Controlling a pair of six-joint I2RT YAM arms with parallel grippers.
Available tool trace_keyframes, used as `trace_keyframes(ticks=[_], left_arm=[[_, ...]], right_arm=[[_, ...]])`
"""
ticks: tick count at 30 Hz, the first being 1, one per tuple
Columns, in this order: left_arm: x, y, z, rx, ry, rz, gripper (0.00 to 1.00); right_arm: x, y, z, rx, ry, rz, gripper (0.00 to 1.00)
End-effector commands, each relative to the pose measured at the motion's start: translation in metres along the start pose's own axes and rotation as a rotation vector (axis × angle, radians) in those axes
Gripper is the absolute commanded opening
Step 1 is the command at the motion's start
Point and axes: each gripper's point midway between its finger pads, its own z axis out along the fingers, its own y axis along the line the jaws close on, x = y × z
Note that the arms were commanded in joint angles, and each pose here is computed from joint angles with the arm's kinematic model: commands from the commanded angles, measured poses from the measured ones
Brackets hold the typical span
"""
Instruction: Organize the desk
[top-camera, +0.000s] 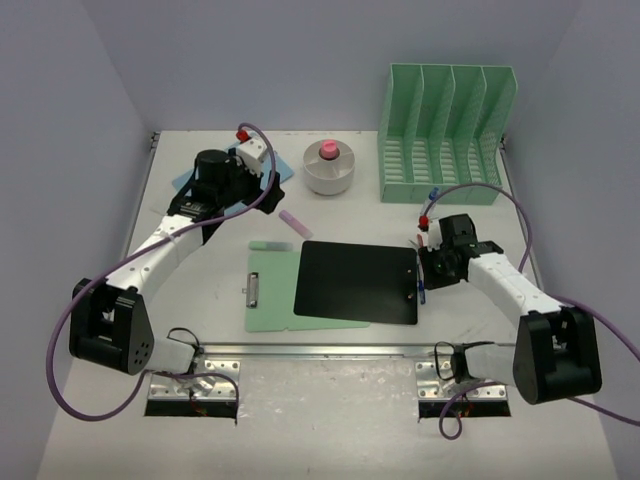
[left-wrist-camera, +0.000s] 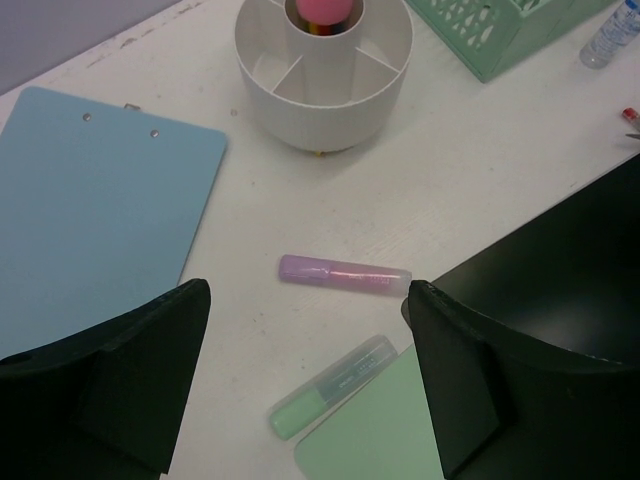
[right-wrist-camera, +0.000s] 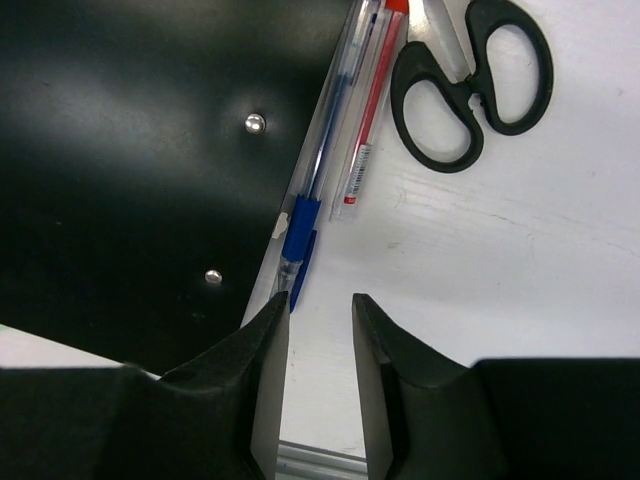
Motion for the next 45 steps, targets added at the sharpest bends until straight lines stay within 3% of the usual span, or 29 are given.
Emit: trace_keyframes(ticks=[1, 21, 34, 41, 45], left_arm=[[-0.008, -0.001, -0.005, -0.01, -0.035, -0.003, 0.78], [0.001, 0.002, 0.003, -0.015, -0.013, 0.004, 0.8], [0.009, 0.004, 0.004, -0.02, 0.006, 0.003, 0.81], [0.013, 0.002, 0.002, -0.018, 0.021, -0.006, 0.81], [0.013, 0.003, 0.0, -0.026, 0.019, -0.003, 0.82]], right_arm=[[-0.013, -0.004, -0.001, 0.037, -0.012, 0.018, 0.33], [-0.003, 0.01, 0.017, 0.006, 0.115, -0.048, 0.34], [0.011, 0.01, 0.037, 0.003, 0.212, -0.051, 0.29], [0.006, 0.013, 0.027, -0.012, 0.208, -0.05, 0.03], [0.0, 0.02, 0.003, -0.047, 0.195, -0.059, 0.01]])
